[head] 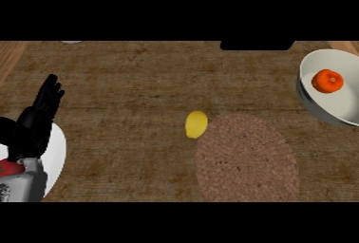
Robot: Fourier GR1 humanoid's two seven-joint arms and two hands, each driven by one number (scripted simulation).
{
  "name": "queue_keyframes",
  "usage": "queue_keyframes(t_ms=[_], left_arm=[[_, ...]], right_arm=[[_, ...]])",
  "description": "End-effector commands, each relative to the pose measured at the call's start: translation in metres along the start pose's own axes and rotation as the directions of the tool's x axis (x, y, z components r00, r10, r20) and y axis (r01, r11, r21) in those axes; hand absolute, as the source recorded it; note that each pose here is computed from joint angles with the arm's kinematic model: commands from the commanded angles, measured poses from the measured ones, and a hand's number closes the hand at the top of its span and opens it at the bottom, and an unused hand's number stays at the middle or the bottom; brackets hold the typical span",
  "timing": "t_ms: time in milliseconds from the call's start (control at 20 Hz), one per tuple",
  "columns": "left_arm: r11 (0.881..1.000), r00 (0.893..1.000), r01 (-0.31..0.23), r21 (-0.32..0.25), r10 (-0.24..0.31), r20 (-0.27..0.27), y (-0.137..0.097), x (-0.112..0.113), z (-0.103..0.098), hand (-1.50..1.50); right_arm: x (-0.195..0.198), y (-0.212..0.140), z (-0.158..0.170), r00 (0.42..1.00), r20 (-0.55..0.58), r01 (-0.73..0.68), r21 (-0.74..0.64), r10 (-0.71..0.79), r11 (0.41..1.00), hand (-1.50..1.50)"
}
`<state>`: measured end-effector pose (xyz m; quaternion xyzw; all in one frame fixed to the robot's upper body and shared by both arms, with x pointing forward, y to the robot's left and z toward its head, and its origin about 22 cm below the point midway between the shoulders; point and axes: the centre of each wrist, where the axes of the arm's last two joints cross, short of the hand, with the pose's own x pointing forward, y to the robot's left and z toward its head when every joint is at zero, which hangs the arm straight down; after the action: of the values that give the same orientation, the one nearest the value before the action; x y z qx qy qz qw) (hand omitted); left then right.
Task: Pick the squash from the placemat and place it in the bowl
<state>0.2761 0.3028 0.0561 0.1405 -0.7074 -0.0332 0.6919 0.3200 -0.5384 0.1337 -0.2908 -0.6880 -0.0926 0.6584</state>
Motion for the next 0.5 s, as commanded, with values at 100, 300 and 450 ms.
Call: queue_keyframes(t_ms=[100,300,450], left_arm=[[1.0,1.0,0.001,0.01,-0.001,0.006,0.003,-0.013,-0.002,0.0],[1.0,1.0,-0.016,0.002,0.016,0.0,0.009,0.013,-0.005,0.0],[1.0,1.0,0.015,0.002,-0.015,-0.005,0.006,-0.001,0.0,0.0]], right_arm=[[-0.012,-0.079,0.028,0.998,-0.024,0.053,-0.01,-0.053,0.999,-1.5],[-0.038,-0.109,0.056,0.993,-0.009,0.115,0.021,-0.115,0.993,-1.5],[-0.053,-0.127,0.074,0.98,-0.047,0.196,0.079,-0.193,0.977,-1.5]])
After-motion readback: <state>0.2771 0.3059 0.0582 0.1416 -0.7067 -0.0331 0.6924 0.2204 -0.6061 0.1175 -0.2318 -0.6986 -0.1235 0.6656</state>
